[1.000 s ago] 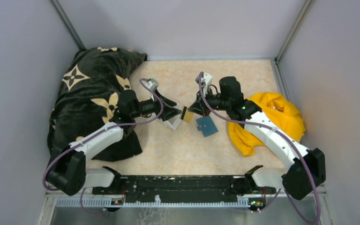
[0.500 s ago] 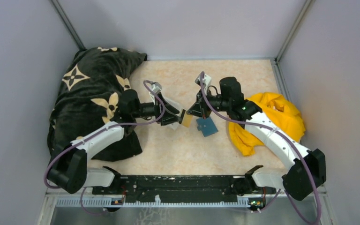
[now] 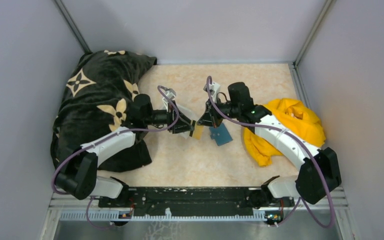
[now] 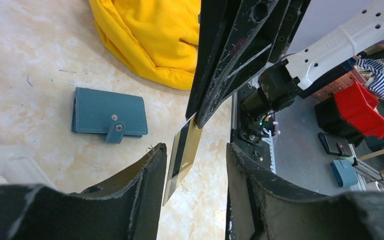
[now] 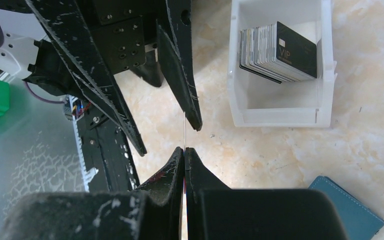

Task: Put the credit cards into the card holder
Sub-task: Pick up the credit card from the storage box.

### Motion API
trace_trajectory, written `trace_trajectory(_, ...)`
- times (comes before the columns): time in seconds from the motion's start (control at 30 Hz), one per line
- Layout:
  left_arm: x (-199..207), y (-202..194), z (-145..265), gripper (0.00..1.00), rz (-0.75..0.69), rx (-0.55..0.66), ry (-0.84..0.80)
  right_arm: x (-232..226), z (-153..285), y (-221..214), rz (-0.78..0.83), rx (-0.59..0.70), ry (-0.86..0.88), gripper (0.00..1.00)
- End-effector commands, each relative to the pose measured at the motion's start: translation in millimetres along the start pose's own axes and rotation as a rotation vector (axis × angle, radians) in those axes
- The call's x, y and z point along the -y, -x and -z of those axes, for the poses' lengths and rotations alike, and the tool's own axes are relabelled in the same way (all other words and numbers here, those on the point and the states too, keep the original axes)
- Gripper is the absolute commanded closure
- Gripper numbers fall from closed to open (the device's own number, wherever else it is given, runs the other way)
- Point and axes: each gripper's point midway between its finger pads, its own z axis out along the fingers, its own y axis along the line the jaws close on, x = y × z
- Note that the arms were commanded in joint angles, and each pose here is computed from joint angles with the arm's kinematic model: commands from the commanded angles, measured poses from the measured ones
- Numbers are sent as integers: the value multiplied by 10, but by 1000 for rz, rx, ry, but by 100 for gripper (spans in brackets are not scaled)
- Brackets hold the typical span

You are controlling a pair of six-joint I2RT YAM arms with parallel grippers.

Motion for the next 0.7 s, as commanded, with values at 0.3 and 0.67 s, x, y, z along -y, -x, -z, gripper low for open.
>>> trace_trajectory(0.3,-104,-127,-42,57,-4,-45,-17,13,34,357,49,81,42,100)
trace_trajectory(0.67,-160,-217,-70,97,22,-64,-31,104,-21,333,32,77,44,100)
